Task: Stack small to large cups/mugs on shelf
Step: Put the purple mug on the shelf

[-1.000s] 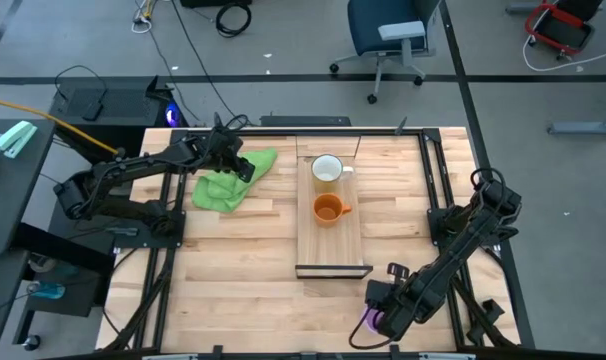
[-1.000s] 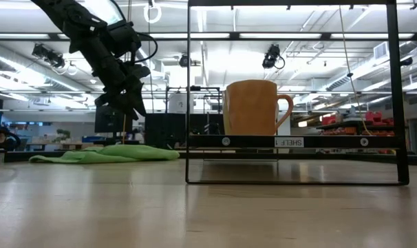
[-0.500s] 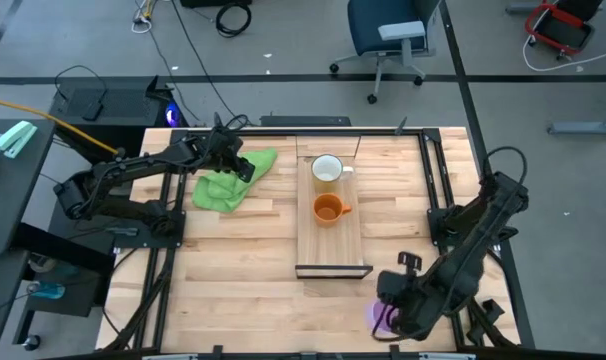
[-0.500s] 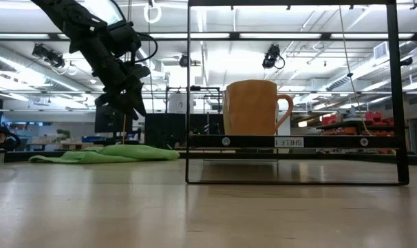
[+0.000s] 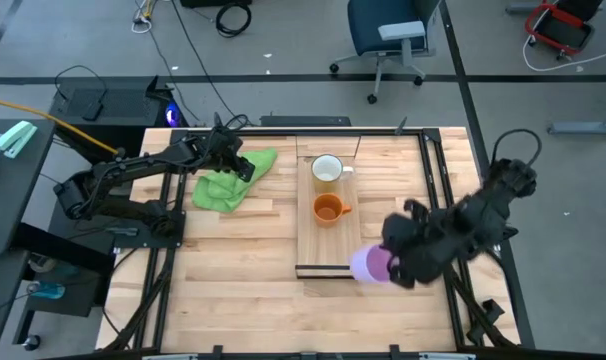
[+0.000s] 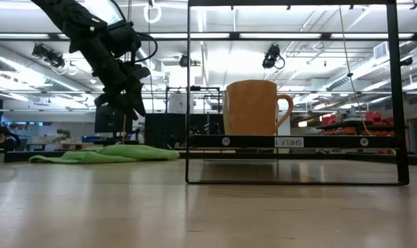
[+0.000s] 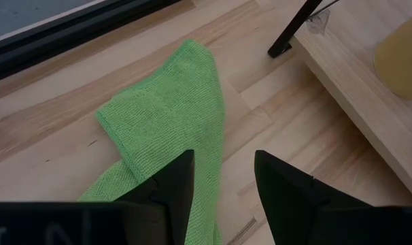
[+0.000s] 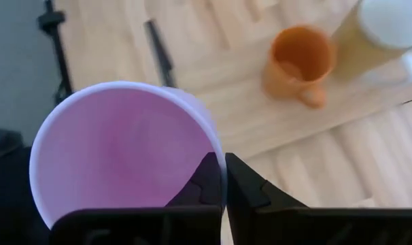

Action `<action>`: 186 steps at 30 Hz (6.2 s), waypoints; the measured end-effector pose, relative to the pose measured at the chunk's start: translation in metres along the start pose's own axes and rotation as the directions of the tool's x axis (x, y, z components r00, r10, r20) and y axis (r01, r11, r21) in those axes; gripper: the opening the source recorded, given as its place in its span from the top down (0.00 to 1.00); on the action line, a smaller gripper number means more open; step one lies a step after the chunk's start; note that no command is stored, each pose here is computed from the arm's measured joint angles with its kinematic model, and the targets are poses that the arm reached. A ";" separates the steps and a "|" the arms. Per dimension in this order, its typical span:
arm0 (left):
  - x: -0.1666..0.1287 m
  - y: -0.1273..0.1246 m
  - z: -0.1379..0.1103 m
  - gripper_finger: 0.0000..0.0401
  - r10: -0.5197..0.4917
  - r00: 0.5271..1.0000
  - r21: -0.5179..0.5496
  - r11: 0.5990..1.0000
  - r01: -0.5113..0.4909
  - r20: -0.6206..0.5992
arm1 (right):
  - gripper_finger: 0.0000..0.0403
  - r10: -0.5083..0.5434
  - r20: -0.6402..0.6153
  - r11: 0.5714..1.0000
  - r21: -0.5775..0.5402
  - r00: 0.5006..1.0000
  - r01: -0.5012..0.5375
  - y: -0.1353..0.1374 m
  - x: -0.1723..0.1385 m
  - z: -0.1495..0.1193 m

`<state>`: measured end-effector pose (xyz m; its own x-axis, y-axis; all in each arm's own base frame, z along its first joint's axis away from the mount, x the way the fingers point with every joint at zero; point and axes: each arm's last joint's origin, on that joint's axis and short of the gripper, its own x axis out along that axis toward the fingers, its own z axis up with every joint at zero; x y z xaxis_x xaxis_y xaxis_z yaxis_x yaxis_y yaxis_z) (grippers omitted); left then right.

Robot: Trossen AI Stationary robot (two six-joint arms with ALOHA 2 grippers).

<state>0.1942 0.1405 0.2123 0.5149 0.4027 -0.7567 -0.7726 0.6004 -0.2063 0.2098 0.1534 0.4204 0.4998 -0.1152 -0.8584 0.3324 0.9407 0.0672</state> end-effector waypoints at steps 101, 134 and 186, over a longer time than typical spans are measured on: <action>0.000 -0.001 0.003 0.60 -0.001 0.999 0.022 1.000 0.000 0.035 | 0.99 0.045 -0.274 0.980 -0.173 0.961 -0.096 -0.059 0.217 0.055; 0.000 -0.001 0.004 0.60 -0.003 0.999 0.022 1.000 0.002 0.039 | 0.98 0.056 -0.284 0.982 -0.157 0.957 -0.104 -0.058 0.216 0.054; 0.000 -0.001 0.003 0.60 -0.002 0.999 0.021 1.000 0.002 0.039 | 0.94 0.075 -0.281 0.985 -0.127 0.957 -0.115 -0.059 0.223 0.051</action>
<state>0.1961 0.1423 0.2148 0.5308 0.4277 -0.7317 -0.7637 0.6156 -0.1942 0.3420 0.0558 0.2509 0.2783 0.0505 -0.9592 0.1686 0.9805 0.1005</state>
